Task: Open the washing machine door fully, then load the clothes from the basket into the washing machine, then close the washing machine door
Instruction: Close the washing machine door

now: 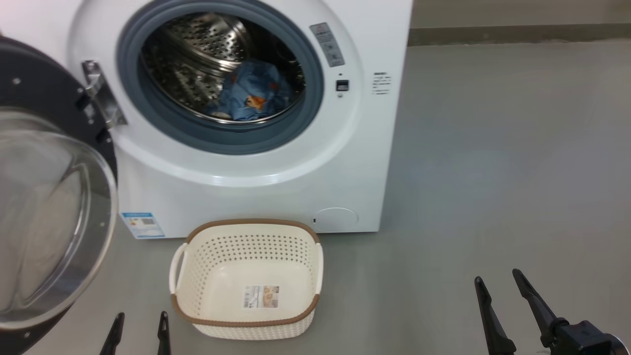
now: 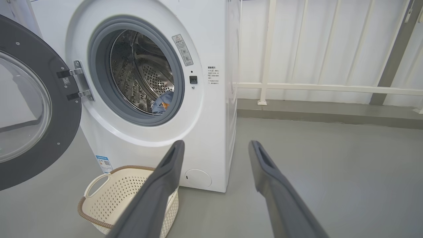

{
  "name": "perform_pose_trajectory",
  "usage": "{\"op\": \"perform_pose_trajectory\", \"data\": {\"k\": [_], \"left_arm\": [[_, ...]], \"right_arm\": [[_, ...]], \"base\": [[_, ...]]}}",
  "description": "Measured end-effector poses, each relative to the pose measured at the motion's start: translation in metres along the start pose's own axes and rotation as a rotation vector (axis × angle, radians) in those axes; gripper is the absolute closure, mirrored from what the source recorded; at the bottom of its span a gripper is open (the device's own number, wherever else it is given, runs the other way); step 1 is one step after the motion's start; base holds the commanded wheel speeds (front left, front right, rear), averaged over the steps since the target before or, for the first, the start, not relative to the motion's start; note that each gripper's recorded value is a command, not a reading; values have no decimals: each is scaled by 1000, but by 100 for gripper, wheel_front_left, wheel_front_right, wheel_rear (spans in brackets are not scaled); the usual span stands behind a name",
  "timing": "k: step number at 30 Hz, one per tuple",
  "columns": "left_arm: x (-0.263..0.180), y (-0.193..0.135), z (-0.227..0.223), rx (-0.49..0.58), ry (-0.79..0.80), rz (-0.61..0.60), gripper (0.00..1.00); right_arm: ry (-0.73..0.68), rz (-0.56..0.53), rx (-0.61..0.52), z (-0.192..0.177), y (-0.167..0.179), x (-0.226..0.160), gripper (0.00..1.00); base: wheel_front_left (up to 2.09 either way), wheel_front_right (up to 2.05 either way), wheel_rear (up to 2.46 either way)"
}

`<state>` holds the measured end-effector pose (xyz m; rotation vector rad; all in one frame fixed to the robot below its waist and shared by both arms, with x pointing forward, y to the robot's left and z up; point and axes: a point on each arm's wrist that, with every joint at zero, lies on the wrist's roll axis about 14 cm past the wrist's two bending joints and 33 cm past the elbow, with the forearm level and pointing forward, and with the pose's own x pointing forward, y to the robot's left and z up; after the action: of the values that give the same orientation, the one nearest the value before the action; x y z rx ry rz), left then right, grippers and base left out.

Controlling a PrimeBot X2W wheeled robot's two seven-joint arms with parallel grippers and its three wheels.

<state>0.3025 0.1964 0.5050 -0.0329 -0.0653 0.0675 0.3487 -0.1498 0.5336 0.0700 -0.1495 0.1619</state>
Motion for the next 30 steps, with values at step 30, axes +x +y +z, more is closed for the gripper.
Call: {"op": "perform_pose_trajectory", "data": {"k": [30], "left_arm": [[-99, 108, 15, 15, -29, 456, 0]], "right_arm": [[48, 487, 57, -22, 155, 53, 0]], "base": [[0, 0, 0]]}}
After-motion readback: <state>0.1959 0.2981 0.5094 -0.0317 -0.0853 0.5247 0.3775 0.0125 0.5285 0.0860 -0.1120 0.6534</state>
